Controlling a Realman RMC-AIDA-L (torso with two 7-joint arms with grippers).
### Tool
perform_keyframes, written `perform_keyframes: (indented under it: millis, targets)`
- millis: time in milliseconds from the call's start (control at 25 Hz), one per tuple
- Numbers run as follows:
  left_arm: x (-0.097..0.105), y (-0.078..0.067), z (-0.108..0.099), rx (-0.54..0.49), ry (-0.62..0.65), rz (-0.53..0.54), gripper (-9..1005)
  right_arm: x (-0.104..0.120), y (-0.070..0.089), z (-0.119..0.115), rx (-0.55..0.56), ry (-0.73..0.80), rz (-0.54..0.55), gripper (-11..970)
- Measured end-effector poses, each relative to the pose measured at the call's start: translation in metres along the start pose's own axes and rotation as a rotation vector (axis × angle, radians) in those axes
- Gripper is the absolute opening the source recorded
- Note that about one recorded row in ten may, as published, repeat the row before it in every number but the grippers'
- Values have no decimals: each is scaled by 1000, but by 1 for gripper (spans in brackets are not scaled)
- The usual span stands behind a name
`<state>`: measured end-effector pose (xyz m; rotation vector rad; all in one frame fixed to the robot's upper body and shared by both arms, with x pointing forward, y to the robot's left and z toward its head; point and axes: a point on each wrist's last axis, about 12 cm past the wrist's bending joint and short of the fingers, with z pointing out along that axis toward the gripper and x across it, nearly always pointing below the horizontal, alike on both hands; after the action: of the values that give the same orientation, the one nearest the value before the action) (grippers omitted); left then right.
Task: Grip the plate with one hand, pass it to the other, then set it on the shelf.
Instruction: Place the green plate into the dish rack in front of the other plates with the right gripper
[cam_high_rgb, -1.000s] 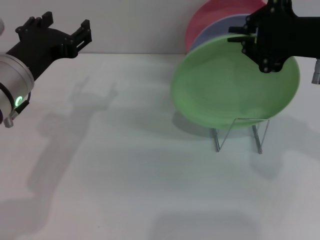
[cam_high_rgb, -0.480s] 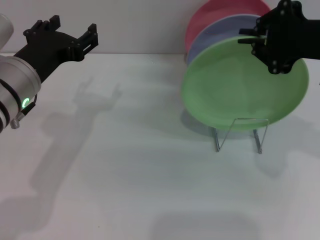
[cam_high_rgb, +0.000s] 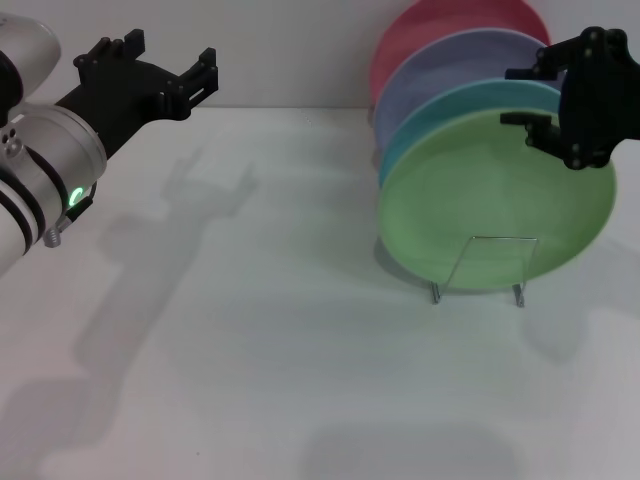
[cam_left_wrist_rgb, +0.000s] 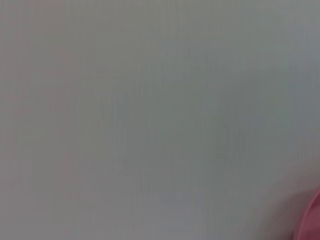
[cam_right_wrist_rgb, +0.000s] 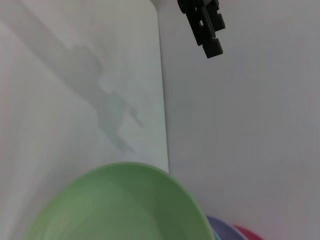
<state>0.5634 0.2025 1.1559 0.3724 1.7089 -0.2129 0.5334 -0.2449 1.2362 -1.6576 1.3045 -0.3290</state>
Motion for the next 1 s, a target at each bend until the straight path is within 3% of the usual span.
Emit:
perform_keyframes:
  millis: [200, 480, 680, 840, 880, 920, 960, 1000]
  targets:
    - [2, 0, 4, 1, 5, 3, 802, 1, 9, -2, -46, 8, 9, 467]
    - [4, -3, 6, 4, 4, 6, 802, -5, 22, -4, -98, -33, 32, 542]
    - [7, -4, 5, -3, 3, 7, 802, -18, 26, -1, -89, -212, 124, 585]
    - [7, -3, 4, -22, -21, 15, 802, -11, 14, -2, 71, -353, 233, 582]
    - [8, -2, 3, -31, -30, 18, 802, -2, 10, -3, 138, -369, 272, 582]
    - [8, -1, 2, -54, -54, 23, 802, 21, 6, -3, 263, -398, 363, 582]
    - [8, -1, 2, -54, -54, 23, 802, 21, 6, -3, 263, -398, 363, 582]
    - [8, 0, 1, -62, -61, 24, 802, 36, 5, -4, 338, -414, 418, 582]
